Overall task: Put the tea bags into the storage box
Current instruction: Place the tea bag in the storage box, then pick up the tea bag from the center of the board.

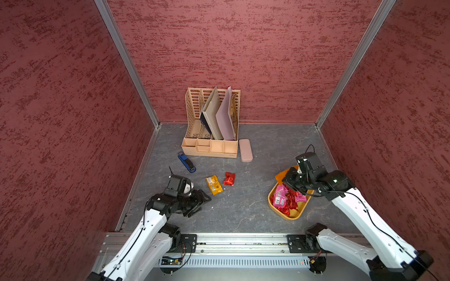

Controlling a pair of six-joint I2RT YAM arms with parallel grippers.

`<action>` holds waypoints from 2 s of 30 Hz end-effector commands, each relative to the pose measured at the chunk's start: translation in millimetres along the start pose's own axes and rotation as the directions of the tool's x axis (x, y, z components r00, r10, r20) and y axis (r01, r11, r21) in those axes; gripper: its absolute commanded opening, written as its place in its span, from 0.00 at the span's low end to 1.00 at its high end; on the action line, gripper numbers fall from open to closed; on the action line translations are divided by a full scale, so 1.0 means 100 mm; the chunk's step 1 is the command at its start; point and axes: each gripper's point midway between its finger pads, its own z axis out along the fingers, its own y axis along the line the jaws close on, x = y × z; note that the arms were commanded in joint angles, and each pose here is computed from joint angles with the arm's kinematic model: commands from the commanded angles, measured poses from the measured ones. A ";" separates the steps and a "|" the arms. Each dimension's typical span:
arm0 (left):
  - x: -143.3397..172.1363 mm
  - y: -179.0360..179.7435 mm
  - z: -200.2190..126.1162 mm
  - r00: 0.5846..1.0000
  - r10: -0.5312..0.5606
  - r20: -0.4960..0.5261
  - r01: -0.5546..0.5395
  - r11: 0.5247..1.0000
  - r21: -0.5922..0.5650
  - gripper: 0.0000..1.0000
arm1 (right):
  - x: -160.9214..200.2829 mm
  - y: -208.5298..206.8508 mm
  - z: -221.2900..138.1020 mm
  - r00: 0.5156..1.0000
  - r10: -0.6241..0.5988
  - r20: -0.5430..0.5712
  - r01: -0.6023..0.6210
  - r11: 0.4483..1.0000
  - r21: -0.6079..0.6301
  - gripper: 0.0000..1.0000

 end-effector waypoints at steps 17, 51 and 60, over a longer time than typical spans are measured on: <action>-0.13 -0.15 -0.01 0.995 0.031 0.093 -0.035 0.998 0.042 0.74 | -0.62 -0.49 0.44 0.891 0.447 0.084 -0.446 0.895 -0.035 0.00; -0.38 -0.22 0.05 0.997 0.005 0.078 -0.010 0.998 0.060 0.75 | 0.14 -0.40 -0.30 0.998 0.063 0.018 -0.063 0.998 -0.019 0.50; -0.43 -0.06 0.09 0.991 -0.113 0.065 0.107 0.989 0.098 0.75 | 0.55 0.64 0.18 0.964 -0.255 -0.074 0.240 0.956 -0.168 0.45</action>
